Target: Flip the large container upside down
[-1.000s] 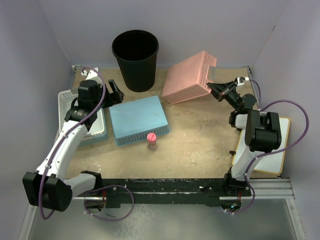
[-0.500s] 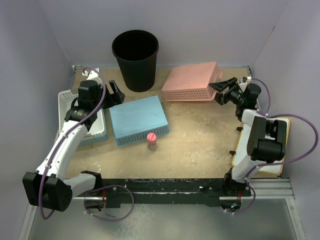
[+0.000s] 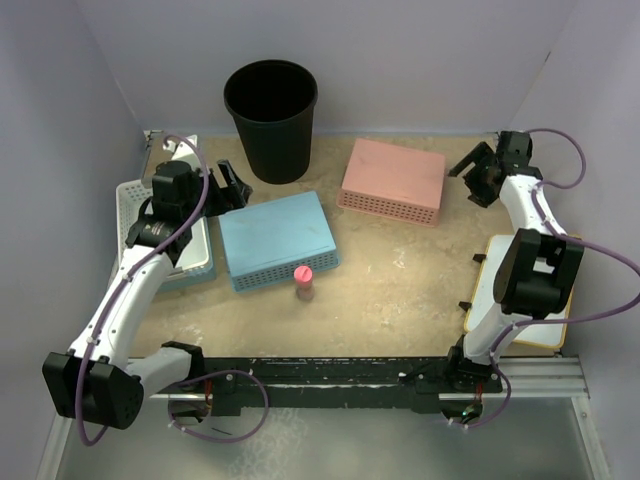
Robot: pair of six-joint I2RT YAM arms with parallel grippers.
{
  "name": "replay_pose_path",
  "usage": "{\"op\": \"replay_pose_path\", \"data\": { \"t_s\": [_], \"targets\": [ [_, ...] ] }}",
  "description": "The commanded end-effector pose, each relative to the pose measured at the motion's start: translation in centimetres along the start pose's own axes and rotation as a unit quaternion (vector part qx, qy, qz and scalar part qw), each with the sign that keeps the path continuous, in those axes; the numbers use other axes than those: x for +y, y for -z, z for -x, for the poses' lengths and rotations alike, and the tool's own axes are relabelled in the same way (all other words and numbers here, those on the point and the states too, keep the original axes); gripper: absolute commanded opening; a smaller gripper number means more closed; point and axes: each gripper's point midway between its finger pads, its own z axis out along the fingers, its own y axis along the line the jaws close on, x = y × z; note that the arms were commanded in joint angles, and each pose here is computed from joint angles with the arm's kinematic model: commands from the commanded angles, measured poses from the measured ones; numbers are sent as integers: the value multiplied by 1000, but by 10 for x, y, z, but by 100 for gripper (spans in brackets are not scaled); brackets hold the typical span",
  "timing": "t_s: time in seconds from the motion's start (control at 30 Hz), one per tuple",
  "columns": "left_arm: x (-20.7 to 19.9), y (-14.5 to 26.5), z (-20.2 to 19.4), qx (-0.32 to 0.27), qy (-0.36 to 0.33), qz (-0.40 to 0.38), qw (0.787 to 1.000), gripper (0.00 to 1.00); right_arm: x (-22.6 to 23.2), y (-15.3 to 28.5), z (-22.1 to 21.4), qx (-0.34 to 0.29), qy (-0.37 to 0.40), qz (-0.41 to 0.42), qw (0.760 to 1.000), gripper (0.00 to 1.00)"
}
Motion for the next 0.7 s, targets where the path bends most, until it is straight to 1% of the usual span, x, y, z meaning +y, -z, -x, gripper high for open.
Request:
{"op": "replay_pose_path", "data": {
  "t_s": [0.0, 0.1, 0.17, 0.23, 0.27, 0.33, 0.37, 0.43, 0.5, 0.6, 0.67],
  "targets": [
    [-12, 7, 11, -23, -11, -32, 999, 81, -27, 19, 6, -15, 46, -89, 995, 83],
    [-13, 8, 12, -31, -7, -38, 999, 82, 15, 27, -2, -27, 114, -29, 993, 83],
    [-13, 7, 12, -35, -3, -37, 999, 82, 59, 30, -24, -25, 186, 29, 982, 83],
    [-13, 6, 13, -37, 0, -38, 999, 82, 107, 34, -62, -4, 231, 93, 969, 83],
    [-14, 5, 14, -38, 1, -40, 998, 82, 130, 35, -83, 13, 245, 139, 959, 83],
    [-15, 5, 14, -37, 2, -43, 998, 81, 165, 39, -125, 50, 265, 213, 939, 86],
    [-16, 6, 13, -36, 1, -44, 998, 81, 176, 40, -143, 67, 273, 234, 931, 87],
    [-15, 7, 12, -34, -1, -43, 999, 81, 186, 38, -167, 92, 284, 247, 922, 87],
    [-13, 10, 12, -34, -2, -37, 999, 81, 184, 35, -177, 110, 276, 245, 923, 87],
    [-9, 12, 10, -36, -4, -29, 999, 81, 177, 32, -191, 124, 267, 255, 921, 87],
    [-9, 10, 7, -31, -8, -34, 999, 81, 174, 25, -195, 127, 261, 246, 925, 87]
  ]
}}
